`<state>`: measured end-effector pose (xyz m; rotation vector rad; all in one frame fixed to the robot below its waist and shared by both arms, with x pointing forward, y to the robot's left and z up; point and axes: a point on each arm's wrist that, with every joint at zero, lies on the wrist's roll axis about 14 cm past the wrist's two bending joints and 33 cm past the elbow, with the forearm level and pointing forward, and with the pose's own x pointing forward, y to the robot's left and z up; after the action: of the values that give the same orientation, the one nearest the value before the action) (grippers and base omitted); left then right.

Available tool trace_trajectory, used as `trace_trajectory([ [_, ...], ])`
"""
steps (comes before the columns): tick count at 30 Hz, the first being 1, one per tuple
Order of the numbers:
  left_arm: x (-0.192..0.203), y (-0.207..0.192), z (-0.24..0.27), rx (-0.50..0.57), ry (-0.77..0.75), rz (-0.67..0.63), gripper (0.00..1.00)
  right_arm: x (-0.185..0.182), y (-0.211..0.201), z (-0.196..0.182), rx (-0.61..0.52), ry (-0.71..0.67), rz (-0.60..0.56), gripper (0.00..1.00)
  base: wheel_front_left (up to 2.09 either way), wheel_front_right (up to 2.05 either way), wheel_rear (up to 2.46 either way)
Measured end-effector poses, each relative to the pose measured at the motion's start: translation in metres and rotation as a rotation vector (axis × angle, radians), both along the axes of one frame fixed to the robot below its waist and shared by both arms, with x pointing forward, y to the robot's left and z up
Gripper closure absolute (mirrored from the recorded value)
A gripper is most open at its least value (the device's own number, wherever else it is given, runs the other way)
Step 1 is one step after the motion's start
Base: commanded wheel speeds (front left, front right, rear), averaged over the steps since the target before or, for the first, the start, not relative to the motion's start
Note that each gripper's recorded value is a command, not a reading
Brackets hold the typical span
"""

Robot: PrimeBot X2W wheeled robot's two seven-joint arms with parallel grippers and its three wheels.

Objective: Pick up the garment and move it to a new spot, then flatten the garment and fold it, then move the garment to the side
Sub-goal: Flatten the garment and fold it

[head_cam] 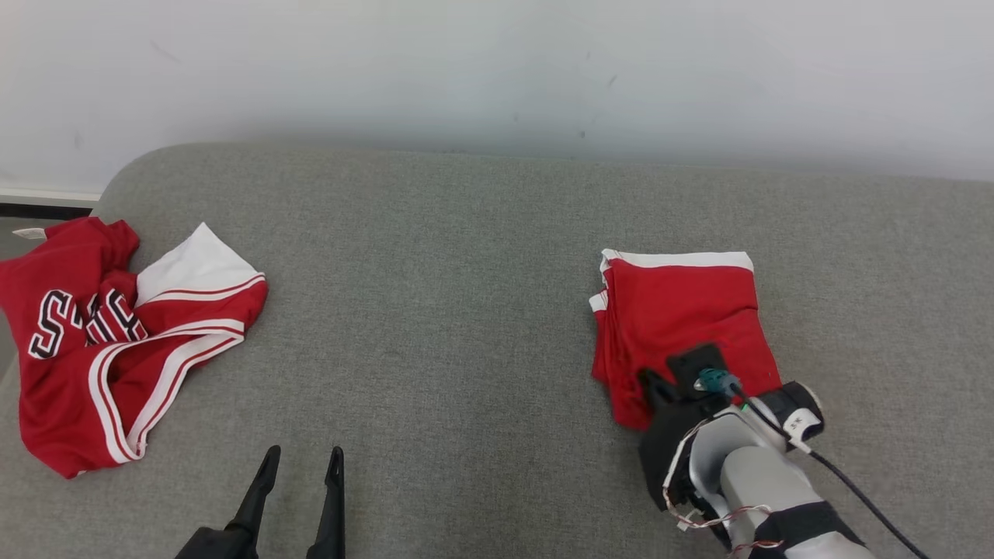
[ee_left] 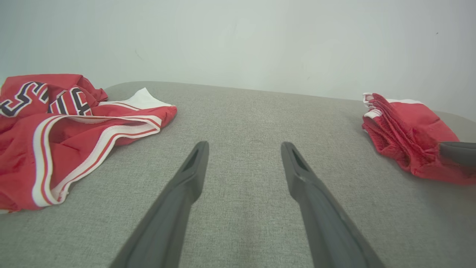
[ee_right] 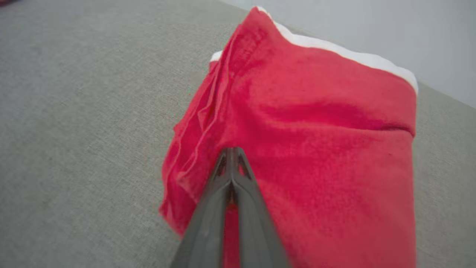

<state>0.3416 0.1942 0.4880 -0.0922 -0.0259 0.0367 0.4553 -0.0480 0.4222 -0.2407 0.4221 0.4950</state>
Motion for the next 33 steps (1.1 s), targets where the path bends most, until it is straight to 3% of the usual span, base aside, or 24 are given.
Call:
trace_trajectory([
  [5, 0.0, 0.0, 0.002, 0.0, -0.006, 0.0, 0.0, -0.021, 0.032, -0.005, 0.005, 0.028, 0.107, 1.0, 0.0, 0.0, 0.0],
  [11, 0.002, -0.005, 0.004, -0.006, -0.014, -0.012, 0.0, -0.06, 0.076, -0.001, 0.134, 0.109, 0.209, 1.0, 0.0, 0.0, 0.0],
  [18, 0.004, -0.007, 0.005, -0.008, -0.019, -0.01, 0.0, -0.042, 0.067, 0.055, 0.333, -0.083, 0.134, 1.0, 0.0, 0.0, 0.0],
  [19, 0.004, -0.007, 0.005, -0.008, -0.019, -0.01, 0.0, -0.042, 0.067, 0.055, 0.333, -0.083, 0.134, 0.82, 0.0, 0.0, 0.0],
  [20, 0.005, -0.006, 0.006, -0.008, -0.02, -0.008, 0.0, -0.039, 0.061, 0.063, 0.355, -0.126, 0.117, 0.54, 0.0, 0.0, 0.0],
  [21, 0.005, -0.007, 0.007, -0.011, -0.023, -0.009, 0.0, -0.037, 0.053, 0.071, 0.386, -0.164, 0.087, 0.0, 0.0, 0.0, 0.0],
  [27, 0.01, -0.008, 0.017, -0.008, -0.056, -0.004, 0.0, -0.036, -0.02, 0.099, 0.419, -0.359, -0.107, 0.0, 0.0, 0.0, 0.0],
  [33, 0.016, -0.01, 0.027, -0.007, -0.085, -0.006, 0.0, -0.052, -0.073, 0.107, 0.421, -0.449, -0.257, 0.0, 0.0, 0.0, 0.0],
])
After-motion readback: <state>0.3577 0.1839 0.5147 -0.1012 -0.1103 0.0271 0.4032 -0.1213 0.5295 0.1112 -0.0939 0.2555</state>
